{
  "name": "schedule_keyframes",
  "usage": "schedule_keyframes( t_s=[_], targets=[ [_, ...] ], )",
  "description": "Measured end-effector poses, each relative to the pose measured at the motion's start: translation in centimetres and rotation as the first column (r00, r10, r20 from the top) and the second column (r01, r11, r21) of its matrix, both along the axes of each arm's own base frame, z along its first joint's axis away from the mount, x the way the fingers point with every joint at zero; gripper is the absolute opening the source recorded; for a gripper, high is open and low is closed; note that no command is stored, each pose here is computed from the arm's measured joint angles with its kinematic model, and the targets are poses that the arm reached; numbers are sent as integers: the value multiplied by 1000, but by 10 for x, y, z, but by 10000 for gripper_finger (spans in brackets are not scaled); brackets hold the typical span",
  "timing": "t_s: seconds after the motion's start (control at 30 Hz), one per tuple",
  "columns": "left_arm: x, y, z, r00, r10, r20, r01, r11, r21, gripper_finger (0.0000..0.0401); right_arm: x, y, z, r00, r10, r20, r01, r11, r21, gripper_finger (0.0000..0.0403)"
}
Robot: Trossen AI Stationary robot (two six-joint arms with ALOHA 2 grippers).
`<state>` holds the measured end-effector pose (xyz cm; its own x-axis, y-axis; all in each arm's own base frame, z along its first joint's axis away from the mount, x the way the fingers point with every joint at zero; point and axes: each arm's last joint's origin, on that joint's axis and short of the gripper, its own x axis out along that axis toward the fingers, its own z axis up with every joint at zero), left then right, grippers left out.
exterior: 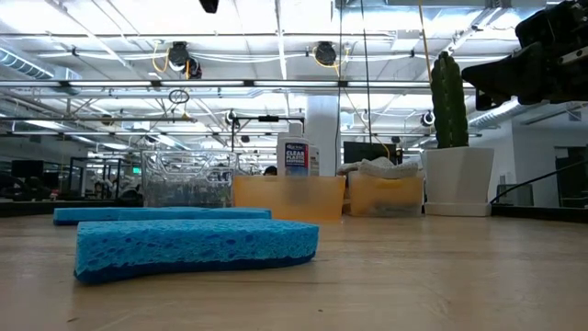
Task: Pick & Place Kitchen Items
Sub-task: Put the blue sponge into the transparent bin
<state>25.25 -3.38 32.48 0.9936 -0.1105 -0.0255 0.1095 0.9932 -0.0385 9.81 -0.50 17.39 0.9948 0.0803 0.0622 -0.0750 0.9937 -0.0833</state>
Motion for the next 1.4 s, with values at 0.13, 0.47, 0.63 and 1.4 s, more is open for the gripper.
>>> schedule_keyframes(
  t_s=[0.13,0.47,0.63,1.4],
  targets=[
    [-3,-10,-12,999,32,18,-32,999,-7,271,0,0,0,1000,0,0,0,1000,0,0],
    [2,-21,-15,1000,-4,7,6,963,-270,271,0,0,0,1000,0,0,0,1000,0,0],
    [9,-24,-25,999,-7,-38,-3,969,-246,271,0,0,0,1000,0,0,0,1000,0,0],
    [19,-11,-38,988,115,-105,-138,960,-245,271,0,0,0,1000,0,0,0,1000,0,0]
  ],
)
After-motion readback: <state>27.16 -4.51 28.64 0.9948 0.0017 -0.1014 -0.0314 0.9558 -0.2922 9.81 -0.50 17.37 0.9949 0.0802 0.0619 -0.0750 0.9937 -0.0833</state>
